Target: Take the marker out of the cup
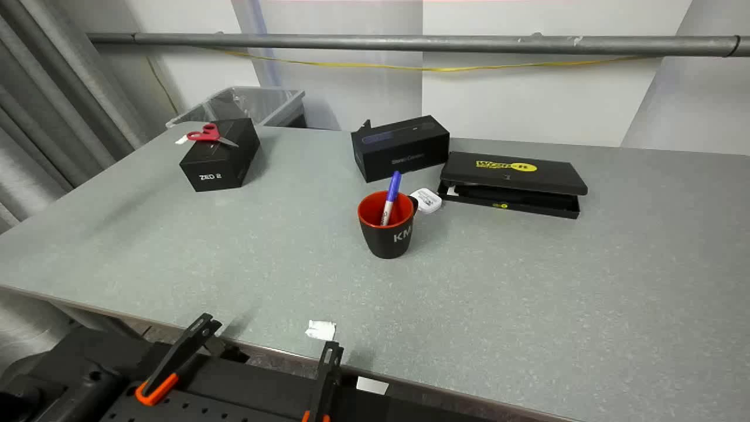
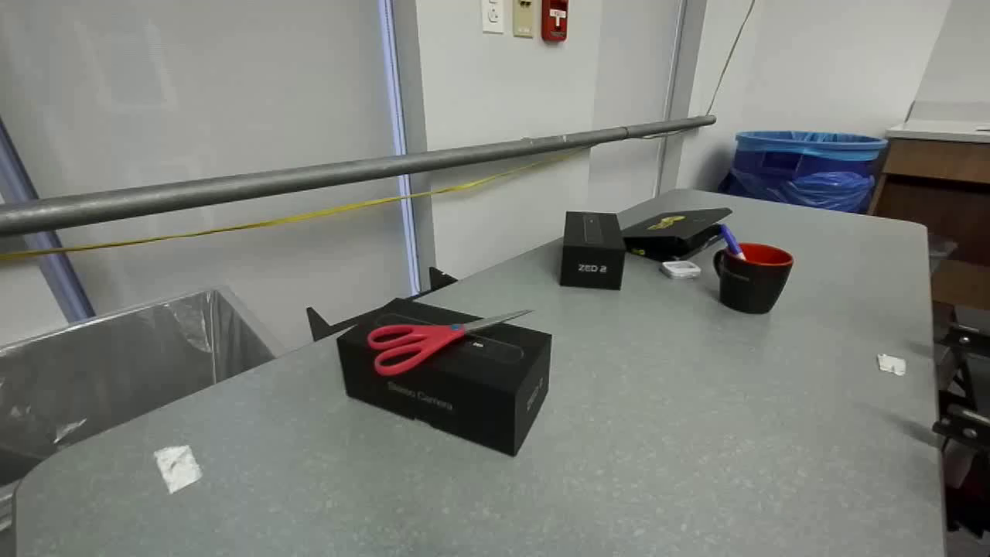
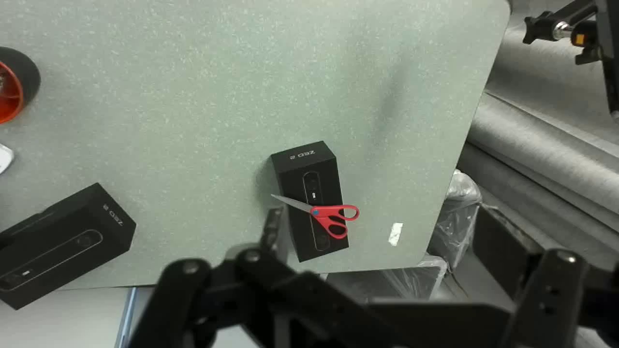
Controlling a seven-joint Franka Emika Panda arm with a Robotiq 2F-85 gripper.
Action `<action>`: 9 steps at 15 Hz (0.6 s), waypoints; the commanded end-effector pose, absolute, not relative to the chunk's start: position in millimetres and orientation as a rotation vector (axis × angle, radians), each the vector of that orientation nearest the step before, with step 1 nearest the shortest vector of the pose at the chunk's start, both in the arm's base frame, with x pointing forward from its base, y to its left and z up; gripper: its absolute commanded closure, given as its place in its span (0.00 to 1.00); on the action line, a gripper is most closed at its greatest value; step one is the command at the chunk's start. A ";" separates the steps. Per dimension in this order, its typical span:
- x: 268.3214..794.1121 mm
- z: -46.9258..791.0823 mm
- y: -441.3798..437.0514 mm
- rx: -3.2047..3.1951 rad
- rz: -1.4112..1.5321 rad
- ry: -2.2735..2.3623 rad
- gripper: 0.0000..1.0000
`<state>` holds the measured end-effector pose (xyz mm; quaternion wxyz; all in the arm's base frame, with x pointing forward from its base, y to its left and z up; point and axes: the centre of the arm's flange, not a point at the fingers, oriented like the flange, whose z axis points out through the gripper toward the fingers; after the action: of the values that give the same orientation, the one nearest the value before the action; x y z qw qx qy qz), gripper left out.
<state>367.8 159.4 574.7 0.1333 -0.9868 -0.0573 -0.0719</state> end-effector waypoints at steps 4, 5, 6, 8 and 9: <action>367.8 574.4 159.3 -2.862 -0.208 -0.166 0.00; 367.8 574.4 159.3 -2.862 -0.208 -0.166 0.00; 367.8 574.4 159.3 -2.862 -0.208 -0.166 0.00; 369.6 569.5 155.0 -2.878 -0.214 -0.158 0.00; 371.4 561.0 144.1 -2.890 -0.200 -0.151 0.00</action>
<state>367.9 158.6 573.4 0.1318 -0.9871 -0.0568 -0.0711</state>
